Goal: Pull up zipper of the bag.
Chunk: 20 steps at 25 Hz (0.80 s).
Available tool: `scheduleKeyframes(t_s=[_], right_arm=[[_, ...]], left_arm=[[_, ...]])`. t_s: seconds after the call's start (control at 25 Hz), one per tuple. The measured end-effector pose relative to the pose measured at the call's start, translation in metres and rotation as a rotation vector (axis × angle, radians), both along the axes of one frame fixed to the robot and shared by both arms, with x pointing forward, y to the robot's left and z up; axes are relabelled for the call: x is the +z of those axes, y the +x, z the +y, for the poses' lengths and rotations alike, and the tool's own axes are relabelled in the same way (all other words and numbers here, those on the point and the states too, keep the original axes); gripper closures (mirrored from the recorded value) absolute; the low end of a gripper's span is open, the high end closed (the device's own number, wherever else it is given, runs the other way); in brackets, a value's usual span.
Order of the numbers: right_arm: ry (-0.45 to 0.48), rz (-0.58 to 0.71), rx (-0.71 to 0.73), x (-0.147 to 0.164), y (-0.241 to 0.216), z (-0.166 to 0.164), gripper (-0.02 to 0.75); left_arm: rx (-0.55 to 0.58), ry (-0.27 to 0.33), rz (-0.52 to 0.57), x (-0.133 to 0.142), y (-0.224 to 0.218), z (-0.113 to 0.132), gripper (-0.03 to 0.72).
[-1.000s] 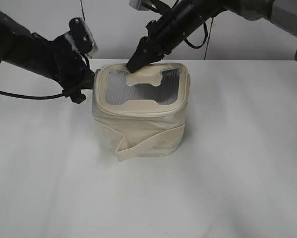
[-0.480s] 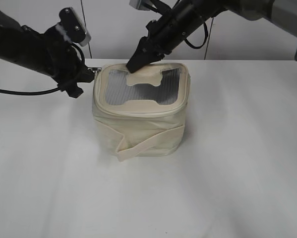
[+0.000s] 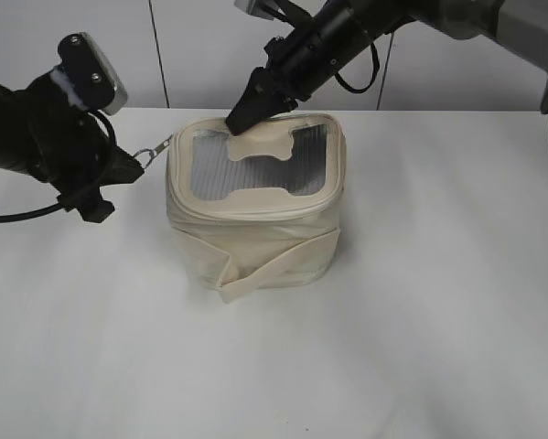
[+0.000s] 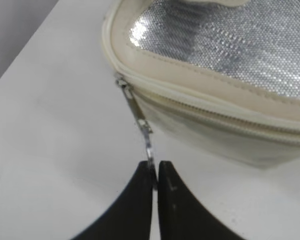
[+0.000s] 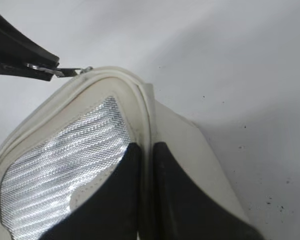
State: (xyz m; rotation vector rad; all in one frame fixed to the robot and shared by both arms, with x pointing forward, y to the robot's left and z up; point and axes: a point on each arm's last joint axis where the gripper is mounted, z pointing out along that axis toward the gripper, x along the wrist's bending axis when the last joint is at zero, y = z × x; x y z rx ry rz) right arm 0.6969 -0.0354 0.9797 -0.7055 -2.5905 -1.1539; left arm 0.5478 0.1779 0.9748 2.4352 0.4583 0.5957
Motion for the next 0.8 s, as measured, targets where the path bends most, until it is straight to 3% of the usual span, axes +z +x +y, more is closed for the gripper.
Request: scheduleKeyframes(t_s=[0.48, 0.64, 0.8], right_arm=[[0.033, 0.087, -0.051, -0.003, -0.002, 0.005, 0.690], [0.031, 0.128, -0.088, -0.003, -0.001, 0.005, 0.690], [0.028, 0.175, -0.132, -0.004, 0.000, 0.003, 0.690]], left_arm=[[0.032, -0.053, 0.043, 0.003, -0.042, 0.010, 0.678], [-0.012, -0.095, 0.123, 0.002, -0.051, 0.003, 0.678], [-0.043, -0.072, 0.162, 0.000, -0.060, -0.009, 0.676]])
